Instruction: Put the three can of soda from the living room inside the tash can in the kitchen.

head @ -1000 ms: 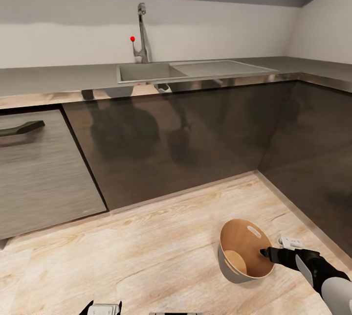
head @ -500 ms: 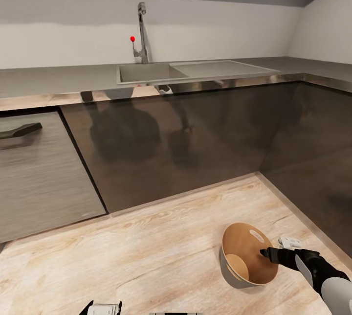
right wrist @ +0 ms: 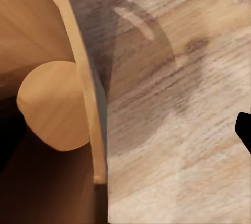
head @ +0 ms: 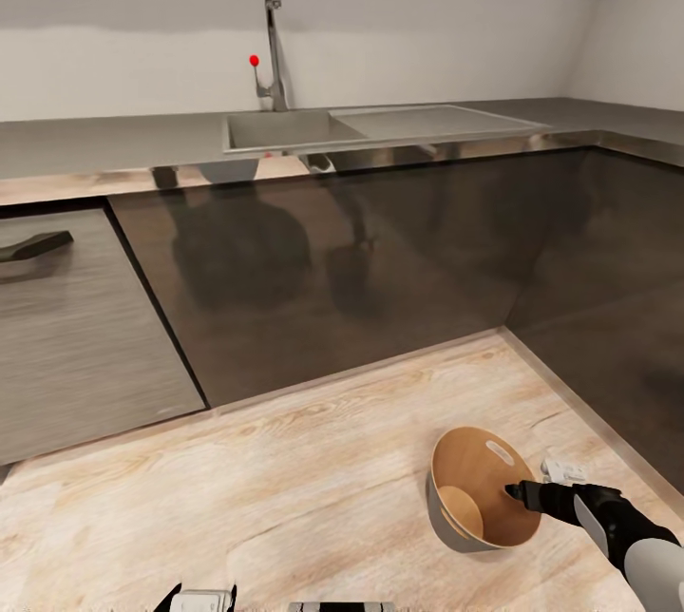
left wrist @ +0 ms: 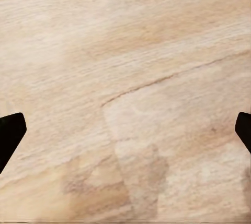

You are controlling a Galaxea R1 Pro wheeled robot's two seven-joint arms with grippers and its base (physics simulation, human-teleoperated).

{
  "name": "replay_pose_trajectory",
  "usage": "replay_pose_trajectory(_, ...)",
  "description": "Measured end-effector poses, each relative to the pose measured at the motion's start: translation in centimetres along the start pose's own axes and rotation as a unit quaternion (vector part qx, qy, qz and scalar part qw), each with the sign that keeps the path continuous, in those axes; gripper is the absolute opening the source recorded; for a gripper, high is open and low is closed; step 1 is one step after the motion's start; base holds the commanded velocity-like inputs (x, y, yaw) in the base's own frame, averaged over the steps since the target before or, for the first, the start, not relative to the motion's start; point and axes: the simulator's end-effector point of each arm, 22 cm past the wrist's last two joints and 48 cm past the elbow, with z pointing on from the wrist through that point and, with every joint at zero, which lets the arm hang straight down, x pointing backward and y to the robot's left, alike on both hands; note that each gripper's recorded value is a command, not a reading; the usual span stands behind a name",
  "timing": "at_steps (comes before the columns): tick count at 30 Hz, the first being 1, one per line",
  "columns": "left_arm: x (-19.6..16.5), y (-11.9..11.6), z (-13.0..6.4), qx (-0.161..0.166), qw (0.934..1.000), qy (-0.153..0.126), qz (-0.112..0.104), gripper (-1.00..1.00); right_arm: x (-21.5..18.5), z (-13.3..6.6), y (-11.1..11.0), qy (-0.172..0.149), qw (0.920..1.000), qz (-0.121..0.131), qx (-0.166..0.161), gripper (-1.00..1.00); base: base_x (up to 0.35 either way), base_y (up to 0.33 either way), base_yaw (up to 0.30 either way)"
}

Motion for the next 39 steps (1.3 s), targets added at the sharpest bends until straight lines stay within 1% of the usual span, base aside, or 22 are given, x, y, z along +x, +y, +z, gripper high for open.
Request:
replay_pose_trajectory(3, 0.5, 0.0, 0.1, 0.0, 1.0, 0.006, 0.0, 1.0, 0.2, 0.3, -0.2, 0.003, 1.0, 0.0, 0.002, 1.0, 0.0, 0.0, 0.0)
replay_pose_trajectory(12, 0.5, 0.0, 0.0, 0.0, 1.0, 0.006, -0.001, 1.0, 0.2, 0.3, -0.1, 0.002, 1.0, 0.0, 0.001, 1.0, 0.0, 0.0, 0.0)
replay_pose_trajectory(13, 0.5, 0.0, 0.0, 0.0, 1.0, 0.006, -0.001, 1.0, 0.2, 0.3, -0.1, 0.003, 1.0, -0.001, 0.001, -1.0, 0.0, 0.0, 0.0)
replay_pose_trajectory(16, 0.5, 0.0, 0.0, 0.0, 1.0, 0.006, -0.001, 1.0, 0.1, 0.3, 0.0, 0.003, 0.9999, -0.013, 0.002, -1.0, 0.0, 0.0, 0.0)
replay_pose_trajectory(18, 0.5, 0.0, 0.0, 0.0, 1.0, 0.006, -0.001, 1.0, 0.1, 0.4, 0.2, 0.003, 0.9999, -0.013, -0.001, -1.0, 0.0, 0.0, 0.0)
replay_pose_trajectory(20, 0.5, 0.0, 0.0, 0.0, 1.0, 0.006, -0.001, 1.0, -0.8, 0.1, -0.3, -0.005, 0.9997, -0.024, 0.005, -1.0, 0.0, 0.0, 0.0)
replay_pose_trajectory(24, 0.5, 0.0, 0.1, 0.0, 1.0, 0.005, -0.002, 1.0, -0.7, 0.1, -0.2, -0.005, 0.9997, -0.024, 0.005, -1.0, 0.0, 0.0, 0.0)
replay_pose_trajectory(27, 0.0, 0.0, 0.0, 0.0, 1.0, -0.001, -0.001, 1.0, -0.2, 0.0, 0.3, 0.0, 0.9998, -0.021, 0.001, -1.0, 0.0, 0.0, 0.0)
replay_pose_trajectory(28, -0.2, 0.0, 0.0, 0.0, 1.0, -0.003, -0.001, 1.0, 0.1, -0.1, 0.3, 0.003, 0.9999, -0.015, 0.0, -1.0, 0.0, 0.0, 0.0)
replay_pose_trajectory(29, -0.4, 0.0, 0.0, 0.0, 1.0, -0.005, -0.001, 1.0, 0.2, -0.1, 0.3, 0.003, 0.9998, -0.017, 0.0, -1.0, 0.0, 0.0, 0.0)
replay_pose_trajectory(38, -2.0, 0.1, -0.3, -0.001, 0.9997, -0.023, -0.001, 1.0, -1.3, -1.4, 0.9, -0.014, 0.9997, -0.019, -0.006, -1.0, 0.0, 0.0, 0.0)
replay_pose_trajectory(39, -2.1, 0.1, -0.3, -0.001, 0.9997, -0.025, -0.001, 1.0, -1.4, -1.5, 1.0, -0.015, 0.9996, -0.022, -0.006, -1.0, 0.0, 0.0, 0.0)
